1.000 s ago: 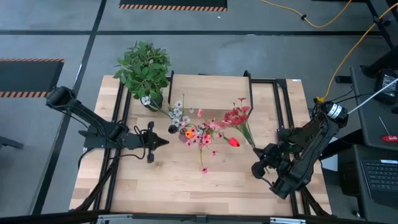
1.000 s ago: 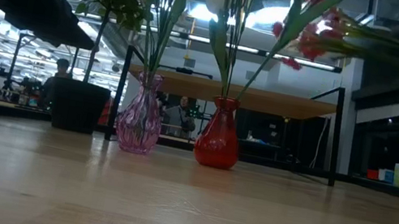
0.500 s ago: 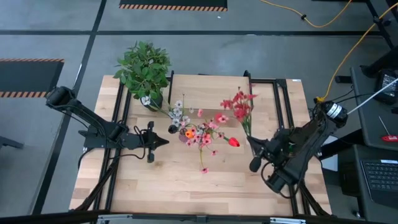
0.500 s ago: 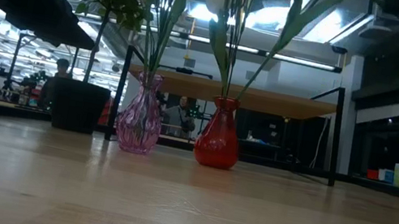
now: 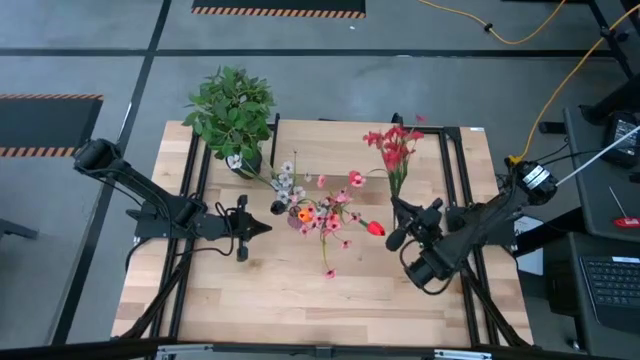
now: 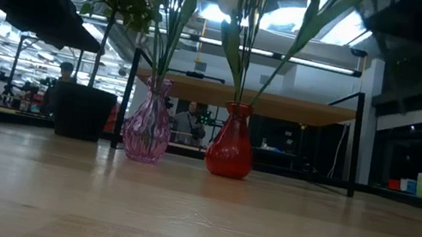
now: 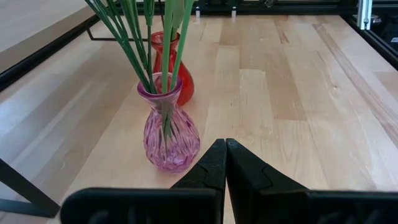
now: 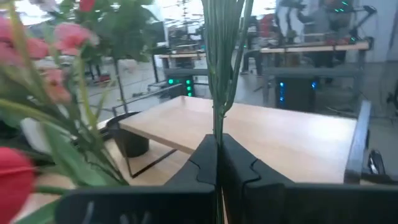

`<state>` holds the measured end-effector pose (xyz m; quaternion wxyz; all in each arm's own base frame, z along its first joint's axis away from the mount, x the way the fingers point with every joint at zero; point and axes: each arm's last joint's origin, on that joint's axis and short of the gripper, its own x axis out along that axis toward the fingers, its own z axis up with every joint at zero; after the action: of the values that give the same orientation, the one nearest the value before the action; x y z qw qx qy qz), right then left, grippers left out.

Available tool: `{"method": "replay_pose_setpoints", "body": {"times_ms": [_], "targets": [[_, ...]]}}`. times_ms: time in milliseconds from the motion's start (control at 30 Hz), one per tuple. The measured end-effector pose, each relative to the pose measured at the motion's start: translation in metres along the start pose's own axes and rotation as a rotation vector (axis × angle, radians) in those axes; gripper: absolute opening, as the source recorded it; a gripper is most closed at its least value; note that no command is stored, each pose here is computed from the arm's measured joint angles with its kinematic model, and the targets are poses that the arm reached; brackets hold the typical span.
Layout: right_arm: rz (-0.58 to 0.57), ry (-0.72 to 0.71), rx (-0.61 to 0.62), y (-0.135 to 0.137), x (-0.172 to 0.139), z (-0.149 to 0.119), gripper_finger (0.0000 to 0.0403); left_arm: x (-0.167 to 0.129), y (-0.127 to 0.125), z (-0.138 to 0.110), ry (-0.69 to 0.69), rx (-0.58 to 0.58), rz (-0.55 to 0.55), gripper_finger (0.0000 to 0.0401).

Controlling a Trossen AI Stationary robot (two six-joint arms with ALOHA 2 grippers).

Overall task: Pick and place flowers into a vace then onto a shelf
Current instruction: Put the red flowers into the red vase

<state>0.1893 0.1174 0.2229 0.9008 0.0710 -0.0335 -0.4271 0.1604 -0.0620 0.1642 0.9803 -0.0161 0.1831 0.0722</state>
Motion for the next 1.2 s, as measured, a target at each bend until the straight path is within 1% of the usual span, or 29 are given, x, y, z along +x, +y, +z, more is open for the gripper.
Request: {"method": "replay_pose_setpoints", "body": {"times_ms": [167, 300, 367, 467, 800, 900, 1033, 1133, 1200], "targets": [[-0.015, -0.003, 0.021, 0.0, 0.003, -0.003, 0.0001, 0.0, 0.0, 0.0, 0.001, 0.001, 0.0, 0.0006], [-0.001, 0.002, -0.003, 0.01, 0.0, 0.008, 0.0, 0.0, 0.0, 0.0, 0.0, 0.002, 0.003, 0.0006], [-0.015, 0.046, -0.024, 0.017, 0.0, 0.015, 0.0, 0.0, 0.0, 0.0, 0.0, 0.002, 0.004, 0.0006], [-0.028, 0.129, -0.115, 0.026, 0.0, 0.026, 0.0, 0.0, 0.0, 0.0, -0.001, 0.002, 0.005, 0.0006], [0.017, 0.241, -0.33, 0.046, -0.003, 0.063, 0.0, 0.0, 0.0, 0.0, 0.0, 0.0, 0.001, 0.0006], [0.038, 0.266, -0.355, 0.041, -0.003, 0.08, 0.0, 0.0, 0.0, 0.0, 0.0, -0.002, 0.0, 0.0006], [0.079, 0.328, -0.366, 0.026, -0.003, 0.1, 0.0, 0.0, 0.0, 0.0, -0.002, -0.003, -0.001, 0.0006], [0.101, 0.333, -0.356, 0.014, -0.003, 0.115, 0.0, 0.0, 0.0, 0.0, -0.002, -0.003, -0.001, 0.0006], [0.126, 0.352, -0.381, 0.01, -0.003, 0.121, 0.0, 0.0, 0.0, 0.0, -0.002, -0.003, -0.001, 0.0006]]}}
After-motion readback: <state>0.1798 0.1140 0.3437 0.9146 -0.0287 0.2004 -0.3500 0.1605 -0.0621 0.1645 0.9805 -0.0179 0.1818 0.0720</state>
